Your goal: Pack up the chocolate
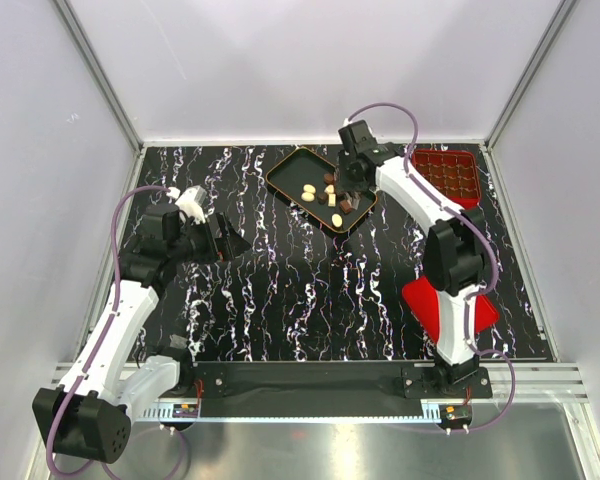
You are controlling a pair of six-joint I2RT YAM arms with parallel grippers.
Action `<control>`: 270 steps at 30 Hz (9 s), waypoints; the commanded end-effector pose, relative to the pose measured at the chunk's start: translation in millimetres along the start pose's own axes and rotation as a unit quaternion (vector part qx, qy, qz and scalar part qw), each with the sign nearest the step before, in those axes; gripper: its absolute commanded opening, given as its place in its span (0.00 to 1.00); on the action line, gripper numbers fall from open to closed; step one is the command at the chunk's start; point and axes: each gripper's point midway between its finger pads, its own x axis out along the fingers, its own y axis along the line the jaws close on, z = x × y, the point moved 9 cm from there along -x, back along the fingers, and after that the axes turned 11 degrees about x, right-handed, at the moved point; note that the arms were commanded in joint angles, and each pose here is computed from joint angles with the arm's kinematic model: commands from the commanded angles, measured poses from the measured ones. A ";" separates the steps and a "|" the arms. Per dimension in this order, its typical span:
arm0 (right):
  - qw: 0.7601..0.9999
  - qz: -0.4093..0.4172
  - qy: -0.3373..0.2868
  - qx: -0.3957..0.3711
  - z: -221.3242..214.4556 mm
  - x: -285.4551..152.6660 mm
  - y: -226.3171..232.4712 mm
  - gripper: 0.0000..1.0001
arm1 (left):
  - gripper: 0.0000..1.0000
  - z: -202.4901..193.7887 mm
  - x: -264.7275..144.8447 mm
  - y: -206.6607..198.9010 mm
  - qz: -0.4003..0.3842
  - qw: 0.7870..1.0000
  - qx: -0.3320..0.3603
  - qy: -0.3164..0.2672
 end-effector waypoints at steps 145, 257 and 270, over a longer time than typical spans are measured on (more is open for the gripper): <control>0.993 -0.009 -0.005 -0.119 6.0 13.3 18.8 0.43 | 0.99 8.3 -2.3 -0.4 0.003 0.999 0.019 -0.027; 0.994 0.012 0.064 -0.084 -82.8 -75.3 -15.7 0.48 | 0.99 7.8 -6.8 -3.0 -0.003 0.999 0.022 -0.035; 0.994 0.018 0.069 -0.087 -90.9 -65.3 -18.2 0.47 | 0.99 7.1 -6.5 -2.7 -0.001 0.999 0.022 -0.034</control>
